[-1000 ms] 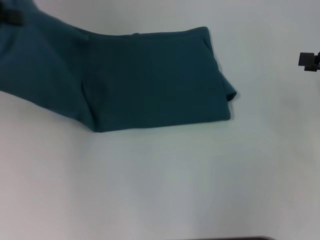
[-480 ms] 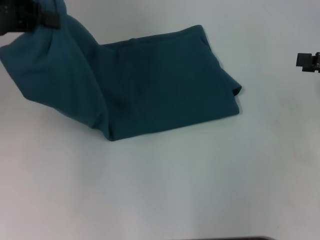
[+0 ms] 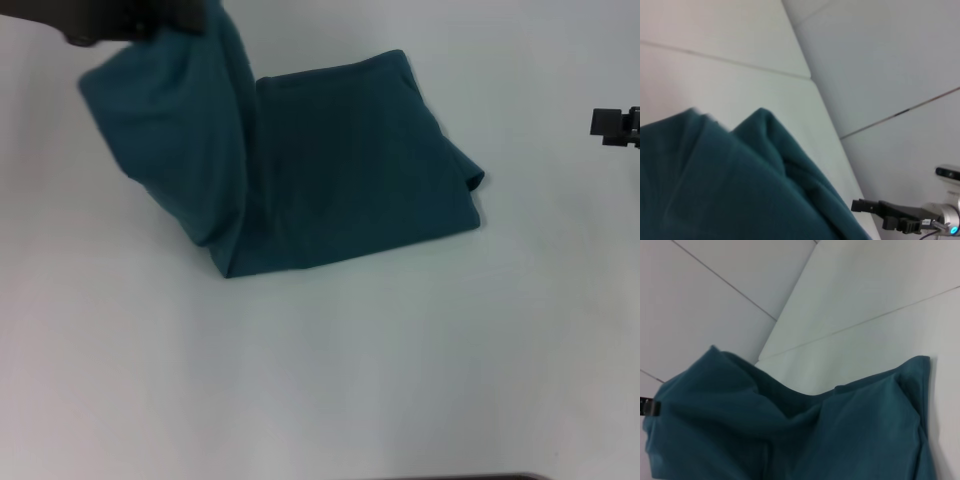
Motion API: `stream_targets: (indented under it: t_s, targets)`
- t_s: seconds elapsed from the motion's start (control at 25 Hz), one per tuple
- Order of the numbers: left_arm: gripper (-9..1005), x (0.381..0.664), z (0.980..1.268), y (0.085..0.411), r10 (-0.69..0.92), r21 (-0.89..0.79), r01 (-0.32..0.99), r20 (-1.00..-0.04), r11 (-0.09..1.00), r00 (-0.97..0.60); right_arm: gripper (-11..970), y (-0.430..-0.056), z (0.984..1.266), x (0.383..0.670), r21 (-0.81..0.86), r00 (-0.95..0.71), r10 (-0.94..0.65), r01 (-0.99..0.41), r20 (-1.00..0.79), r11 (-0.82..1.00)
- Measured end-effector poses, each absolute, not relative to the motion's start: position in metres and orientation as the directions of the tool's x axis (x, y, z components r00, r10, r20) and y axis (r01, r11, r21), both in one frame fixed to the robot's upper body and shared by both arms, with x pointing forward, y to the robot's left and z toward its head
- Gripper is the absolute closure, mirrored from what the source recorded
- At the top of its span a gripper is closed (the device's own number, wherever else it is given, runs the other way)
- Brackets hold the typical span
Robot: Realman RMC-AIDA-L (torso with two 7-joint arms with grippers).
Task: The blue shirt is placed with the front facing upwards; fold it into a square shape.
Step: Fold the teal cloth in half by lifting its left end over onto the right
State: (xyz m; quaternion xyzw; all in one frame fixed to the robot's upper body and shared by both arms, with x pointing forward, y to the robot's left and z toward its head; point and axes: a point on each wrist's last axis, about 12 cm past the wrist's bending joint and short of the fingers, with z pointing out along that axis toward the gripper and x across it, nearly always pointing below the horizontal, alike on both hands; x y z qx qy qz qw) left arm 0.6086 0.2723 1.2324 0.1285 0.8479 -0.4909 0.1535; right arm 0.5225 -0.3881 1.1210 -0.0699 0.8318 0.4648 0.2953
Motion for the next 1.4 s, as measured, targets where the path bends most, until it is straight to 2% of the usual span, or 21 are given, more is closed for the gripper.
stream_targets:
  t_s: [0.56, 0.8, 1.08, 1.4]
  targets:
    - [925, 0.625, 1.225, 0.204, 0.045, -0.779, 0.354, -0.388, 0.518, -0.921, 12, -0.389, 1.115, 0.520, 0.720, -0.827, 0.143, -0.372, -0.544, 0.586]
    - [926, 0.639, 1.236, 0.156, 0.132, -0.685, 0.391, -0.399, 0.615, -0.907, 12, -0.390, 1.113, 0.523, 0.710, -0.823, 0.149, -0.364, -0.548, 0.603]
    - [925, 0.652, 1.249, 0.135, 0.163, -0.587, 0.394, -0.407, 0.707, -0.899, 11, -0.390, 1.113, 0.526, 0.703, -0.818, 0.156, -0.358, -0.553, 0.614]
    - [926, 0.656, 1.243, 0.109, 0.236, -0.481, 0.412, -0.384, 0.774, -0.893, 11, -0.390, 1.113, 0.527, 0.701, -0.817, 0.158, -0.357, -0.555, 0.618]
